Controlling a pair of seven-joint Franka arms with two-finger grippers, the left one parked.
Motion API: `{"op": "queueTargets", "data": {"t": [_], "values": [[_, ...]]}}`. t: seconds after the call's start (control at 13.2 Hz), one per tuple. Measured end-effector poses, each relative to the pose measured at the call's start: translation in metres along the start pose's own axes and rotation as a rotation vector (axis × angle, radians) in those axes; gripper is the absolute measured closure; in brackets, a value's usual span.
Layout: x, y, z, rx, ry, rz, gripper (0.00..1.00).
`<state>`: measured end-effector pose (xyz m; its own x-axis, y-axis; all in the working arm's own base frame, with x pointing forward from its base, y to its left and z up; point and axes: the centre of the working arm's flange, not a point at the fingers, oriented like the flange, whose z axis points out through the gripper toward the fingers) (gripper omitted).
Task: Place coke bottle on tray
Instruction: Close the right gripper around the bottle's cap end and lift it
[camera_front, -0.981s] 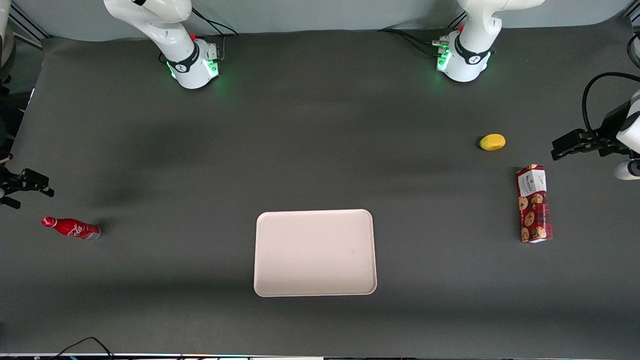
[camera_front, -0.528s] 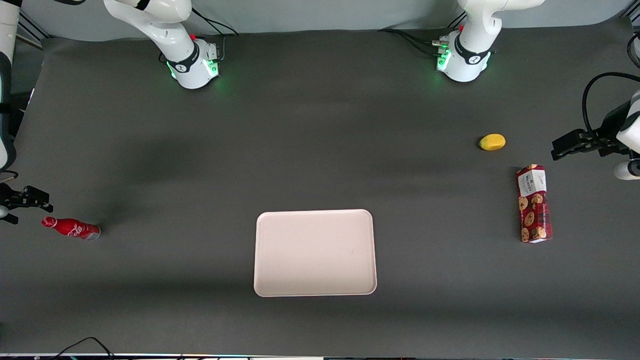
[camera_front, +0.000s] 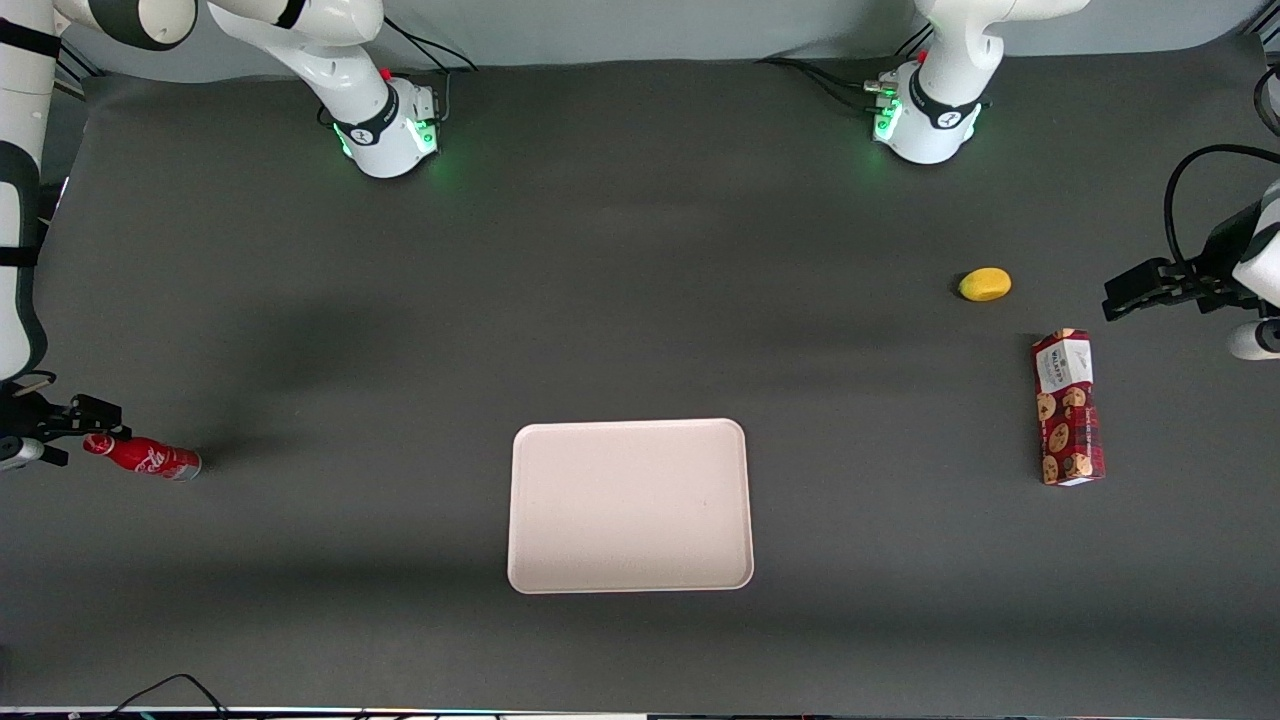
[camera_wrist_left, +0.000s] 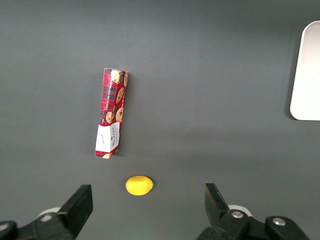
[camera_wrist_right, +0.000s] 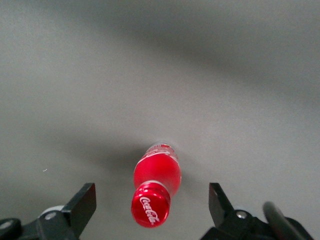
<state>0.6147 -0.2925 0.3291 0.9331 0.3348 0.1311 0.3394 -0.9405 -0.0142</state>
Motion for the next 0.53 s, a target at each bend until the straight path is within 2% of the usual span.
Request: {"op": "queueTargets", "data": {"t": [0.45, 0.53], "values": [[0.0019, -0.0004, 0.0044, 0.003, -0.006, -0.003, 0.05], [0.0021, -0.0003, 0.0040, 0.002, -0.006, -0.003, 0.11]]}}
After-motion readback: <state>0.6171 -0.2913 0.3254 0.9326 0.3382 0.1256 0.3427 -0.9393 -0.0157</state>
